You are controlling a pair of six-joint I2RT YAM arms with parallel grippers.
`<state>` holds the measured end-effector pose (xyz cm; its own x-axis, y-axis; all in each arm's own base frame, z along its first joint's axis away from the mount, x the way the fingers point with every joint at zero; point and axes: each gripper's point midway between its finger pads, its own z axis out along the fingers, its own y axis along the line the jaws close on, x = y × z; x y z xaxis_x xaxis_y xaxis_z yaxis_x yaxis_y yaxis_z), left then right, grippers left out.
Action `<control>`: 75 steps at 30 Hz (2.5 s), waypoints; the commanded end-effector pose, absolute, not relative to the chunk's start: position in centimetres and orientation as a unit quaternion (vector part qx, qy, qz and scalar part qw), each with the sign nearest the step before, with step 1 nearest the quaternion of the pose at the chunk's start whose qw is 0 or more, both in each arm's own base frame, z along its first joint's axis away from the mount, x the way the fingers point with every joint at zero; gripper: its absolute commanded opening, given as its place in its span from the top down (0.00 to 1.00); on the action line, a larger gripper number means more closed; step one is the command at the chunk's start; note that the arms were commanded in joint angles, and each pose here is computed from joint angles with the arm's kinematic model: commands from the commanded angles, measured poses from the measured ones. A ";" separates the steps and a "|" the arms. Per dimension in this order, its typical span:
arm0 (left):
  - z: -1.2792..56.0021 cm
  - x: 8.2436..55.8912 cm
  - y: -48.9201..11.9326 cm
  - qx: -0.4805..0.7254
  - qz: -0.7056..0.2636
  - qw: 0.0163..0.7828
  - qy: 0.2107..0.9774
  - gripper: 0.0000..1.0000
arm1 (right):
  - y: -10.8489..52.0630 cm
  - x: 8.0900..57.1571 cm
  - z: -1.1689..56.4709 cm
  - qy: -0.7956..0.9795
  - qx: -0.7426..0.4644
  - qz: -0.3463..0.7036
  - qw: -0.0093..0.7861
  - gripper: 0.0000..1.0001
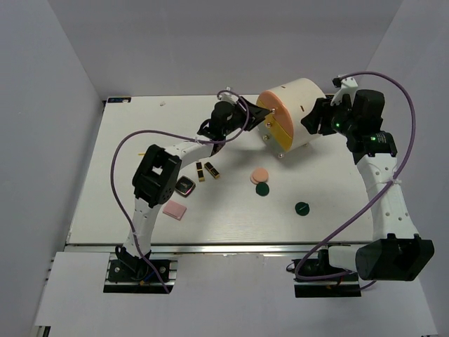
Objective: Organize the makeup
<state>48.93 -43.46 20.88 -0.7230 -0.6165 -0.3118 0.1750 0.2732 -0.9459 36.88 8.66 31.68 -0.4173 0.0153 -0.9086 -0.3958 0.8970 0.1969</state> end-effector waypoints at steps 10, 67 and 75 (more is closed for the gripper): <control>27.2 49.9 -45.7 -0.131 -0.641 0.357 0.666 0.47 | 7.4 37.7 33.0 0.797 -0.121 0.195 0.559 0.42; 27.0 47.4 -43.7 -0.140 -0.651 0.341 0.664 0.85 | 6.7 35.4 29.9 0.806 -0.109 0.193 0.550 0.44; 28.0 43.9 -38.3 -0.137 -0.630 0.372 0.668 0.86 | 7.0 34.1 28.2 0.806 -0.146 0.187 0.542 0.39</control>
